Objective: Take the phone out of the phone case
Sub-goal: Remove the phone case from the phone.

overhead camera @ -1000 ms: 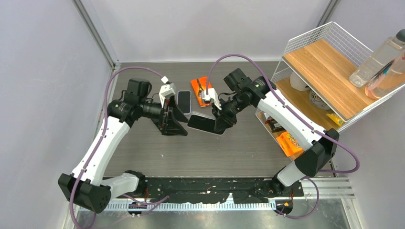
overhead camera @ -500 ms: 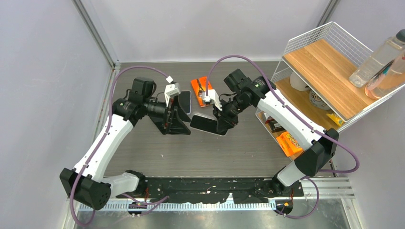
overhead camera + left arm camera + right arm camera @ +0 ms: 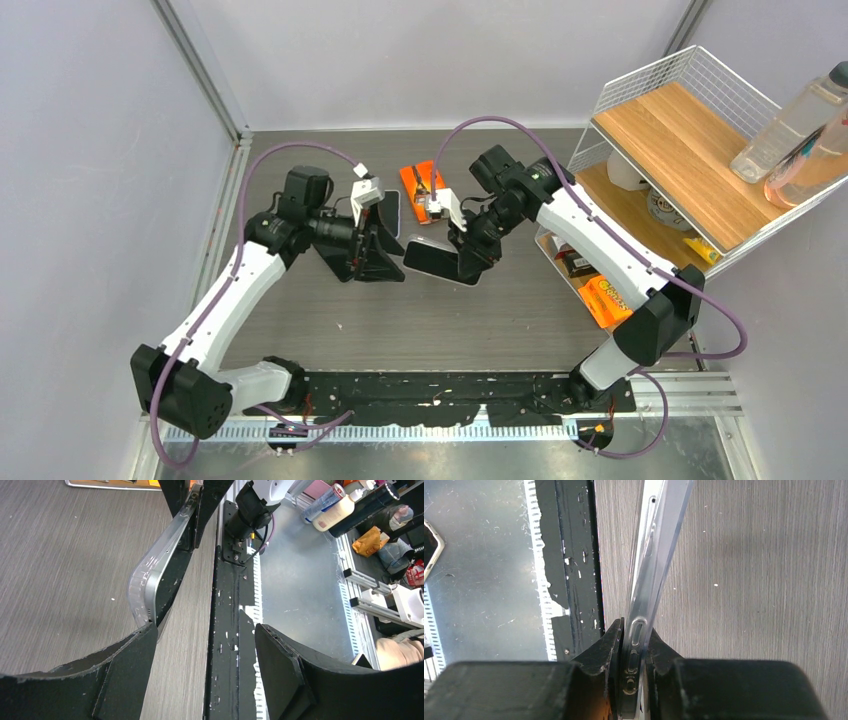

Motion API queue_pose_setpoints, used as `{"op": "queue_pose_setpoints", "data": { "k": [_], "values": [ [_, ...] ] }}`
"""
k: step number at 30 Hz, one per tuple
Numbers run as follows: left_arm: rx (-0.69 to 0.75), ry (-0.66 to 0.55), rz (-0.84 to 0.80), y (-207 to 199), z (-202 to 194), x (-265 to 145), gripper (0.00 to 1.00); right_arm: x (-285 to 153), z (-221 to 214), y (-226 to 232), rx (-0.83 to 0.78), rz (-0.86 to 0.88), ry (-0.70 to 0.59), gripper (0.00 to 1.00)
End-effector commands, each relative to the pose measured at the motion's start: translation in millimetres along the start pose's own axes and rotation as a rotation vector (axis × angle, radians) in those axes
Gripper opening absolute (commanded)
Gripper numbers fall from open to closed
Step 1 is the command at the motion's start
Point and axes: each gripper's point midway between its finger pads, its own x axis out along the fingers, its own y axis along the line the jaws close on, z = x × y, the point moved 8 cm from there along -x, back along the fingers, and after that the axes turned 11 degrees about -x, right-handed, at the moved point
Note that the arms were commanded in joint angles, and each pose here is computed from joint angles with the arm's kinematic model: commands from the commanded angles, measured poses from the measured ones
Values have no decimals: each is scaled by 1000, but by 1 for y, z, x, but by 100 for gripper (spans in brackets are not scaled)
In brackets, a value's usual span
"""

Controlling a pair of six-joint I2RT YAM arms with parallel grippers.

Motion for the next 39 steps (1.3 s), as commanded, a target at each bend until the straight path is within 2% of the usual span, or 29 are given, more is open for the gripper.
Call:
{"op": "queue_pose_setpoints", "data": {
  "k": [1, 28, 39],
  "values": [
    [107, -44, 121, 31, 11, 8, 77, -15, 51, 24, -212, 120, -279, 5],
    [140, -63, 175, 56, 12, 37, 80, -13, 51, 28, -227, 177, -306, 5],
    [173, -137, 254, 63, 22, 38, 81, -10, 47, 29, -223, 197, -303, 5]
  ]
}}
